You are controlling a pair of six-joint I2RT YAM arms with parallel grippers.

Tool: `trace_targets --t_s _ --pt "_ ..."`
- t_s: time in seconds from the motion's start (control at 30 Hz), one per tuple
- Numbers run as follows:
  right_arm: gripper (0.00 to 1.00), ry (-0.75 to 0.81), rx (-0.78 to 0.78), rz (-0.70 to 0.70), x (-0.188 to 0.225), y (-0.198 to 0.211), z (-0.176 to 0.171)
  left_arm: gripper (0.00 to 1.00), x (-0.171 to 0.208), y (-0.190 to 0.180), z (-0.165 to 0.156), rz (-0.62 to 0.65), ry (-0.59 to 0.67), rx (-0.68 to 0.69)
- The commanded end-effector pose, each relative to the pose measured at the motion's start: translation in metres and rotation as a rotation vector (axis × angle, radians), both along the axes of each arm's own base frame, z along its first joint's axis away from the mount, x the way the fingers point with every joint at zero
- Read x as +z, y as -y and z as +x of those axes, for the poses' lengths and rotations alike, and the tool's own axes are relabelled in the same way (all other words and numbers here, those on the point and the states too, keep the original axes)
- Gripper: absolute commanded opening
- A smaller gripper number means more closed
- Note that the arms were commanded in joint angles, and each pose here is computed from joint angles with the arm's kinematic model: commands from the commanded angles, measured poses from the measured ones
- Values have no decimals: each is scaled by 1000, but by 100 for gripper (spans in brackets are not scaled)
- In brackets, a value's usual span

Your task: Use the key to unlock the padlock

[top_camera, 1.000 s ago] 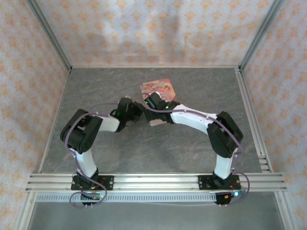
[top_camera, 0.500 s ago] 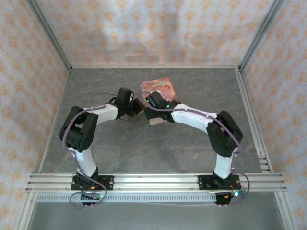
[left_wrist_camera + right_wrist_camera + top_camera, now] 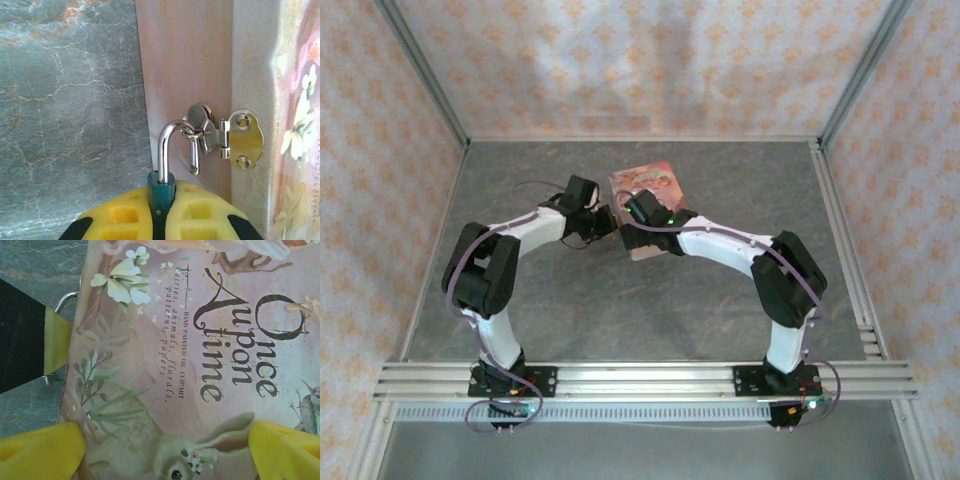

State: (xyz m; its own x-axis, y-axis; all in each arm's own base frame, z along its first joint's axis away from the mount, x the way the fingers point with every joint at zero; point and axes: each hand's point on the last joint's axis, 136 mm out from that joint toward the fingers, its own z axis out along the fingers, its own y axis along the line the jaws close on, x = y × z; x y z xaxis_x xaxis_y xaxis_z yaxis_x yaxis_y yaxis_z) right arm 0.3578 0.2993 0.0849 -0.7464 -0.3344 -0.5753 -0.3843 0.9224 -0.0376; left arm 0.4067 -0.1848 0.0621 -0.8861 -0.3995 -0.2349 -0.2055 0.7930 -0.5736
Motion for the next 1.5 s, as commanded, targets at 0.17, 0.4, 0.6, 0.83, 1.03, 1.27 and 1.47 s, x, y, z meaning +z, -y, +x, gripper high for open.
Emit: trace_targets --t_s 0.17,0.4,0.6,0.83,1.03,1.27,1.47 --pt "89 -525 38 -371 -131 82 -110 0 12 -15 5 -27 58 34" --pt "89 -535 41 -372 -133 82 -111 0 22 -7 26 -111 147 61" --pt "88 -539 43 -372 -132 82 -111 0 34 -25 43 -124 248 163" --pt "88 -539 42 -370 -133 82 -112 0 36 -44 51 -159 284 268" --pt "88 -544 42 -369 -135 82 -113 0 39 -54 49 -126 279 269" --pt "88 -538 42 -371 -133 81 -111 0 7 -65 23 -30 139 281" --pt "88 -538 40 -372 -133 80 -110 0 -30 -28 -9 -100 60 190"
